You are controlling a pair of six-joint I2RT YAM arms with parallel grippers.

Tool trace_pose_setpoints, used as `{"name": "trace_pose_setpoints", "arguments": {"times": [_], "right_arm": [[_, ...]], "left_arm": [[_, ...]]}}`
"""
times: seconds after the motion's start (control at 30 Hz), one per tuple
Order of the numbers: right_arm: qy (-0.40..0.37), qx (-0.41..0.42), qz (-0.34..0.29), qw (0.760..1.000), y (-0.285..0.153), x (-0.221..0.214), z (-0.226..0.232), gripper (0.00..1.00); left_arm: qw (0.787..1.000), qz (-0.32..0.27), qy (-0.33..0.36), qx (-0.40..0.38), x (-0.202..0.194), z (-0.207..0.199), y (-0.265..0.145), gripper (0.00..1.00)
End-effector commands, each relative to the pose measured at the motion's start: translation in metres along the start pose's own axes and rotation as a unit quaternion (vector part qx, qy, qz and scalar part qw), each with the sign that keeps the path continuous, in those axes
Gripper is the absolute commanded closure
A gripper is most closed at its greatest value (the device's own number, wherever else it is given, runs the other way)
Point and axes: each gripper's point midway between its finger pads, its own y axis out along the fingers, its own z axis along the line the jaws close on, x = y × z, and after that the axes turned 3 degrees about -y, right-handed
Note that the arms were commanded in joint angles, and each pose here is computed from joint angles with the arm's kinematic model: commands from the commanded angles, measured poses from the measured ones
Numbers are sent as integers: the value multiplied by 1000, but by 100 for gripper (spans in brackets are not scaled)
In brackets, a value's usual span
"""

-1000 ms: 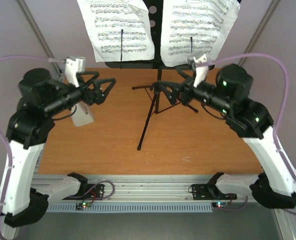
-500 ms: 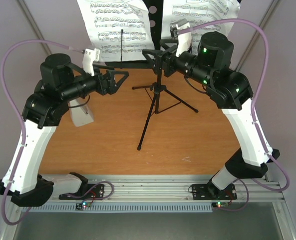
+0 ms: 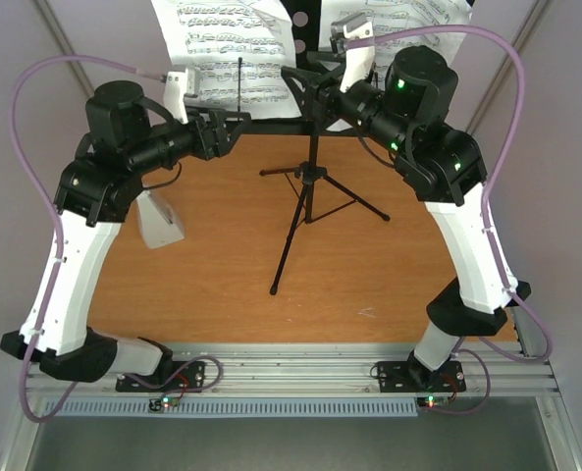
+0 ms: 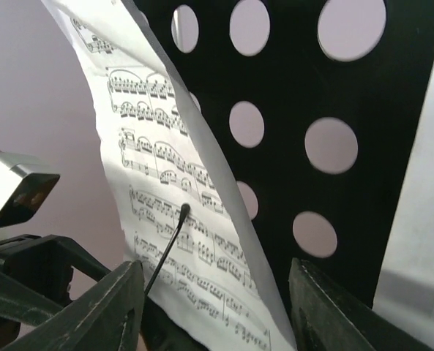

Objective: Pack up the instrument practice props

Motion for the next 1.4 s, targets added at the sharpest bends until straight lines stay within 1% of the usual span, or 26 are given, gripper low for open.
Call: {"name": "trace_pose_setpoints", "arguments": {"times": [0.0,0.2,0.3,0.4,0.53,0.77,0.87,0.97,1.03,1.07,1.13,1.27,1.37], "right_arm": [[-17,6,-28,999,8,14,1,46],[-20,44,-38,998,22,13,13,54],[-22,42,-44,998,24,15,12,60],[-27,40,-50,998,27,16,11,62],[-39,16,-54,998,32,16,2,65],[-59,-22,-64,996,38,19,-11,74],[-64,-29,-67,995,39,20,-13,78],[-66,-32,-69,995,41,20,-14,86],[-67,-36,-68,995,41,20,-15,97],[-67,-39,-69,995,40,20,-16,99],[-67,-42,-69,994,40,21,-17,99],[-63,-50,-75,994,38,25,-20,99],[-53,-73,-83,992,35,29,-27,99]], "left_arm": [[999,-44,3,-26,31,-10,-4,32],[998,-46,-3,-53,35,-17,-2,41],[997,-40,-5,-62,34,-18,1,44],[997,-40,-6,-60,34,-16,4,46],[997,-38,-10,-59,36,-14,9,48],[998,-45,-12,-53,42,-9,18,58],[997,-43,-15,-55,43,-8,22,65],[997,-44,-17,-55,44,-6,25,75],[997,-45,-17,-58,44,-7,26,84],[997,-47,-17,-59,43,-7,26,90],[997,-52,-13,-59,43,-7,23,99],[995,-69,11,-65,41,-9,18,99],[992,-87,35,-80,42,-14,14,100]]}}
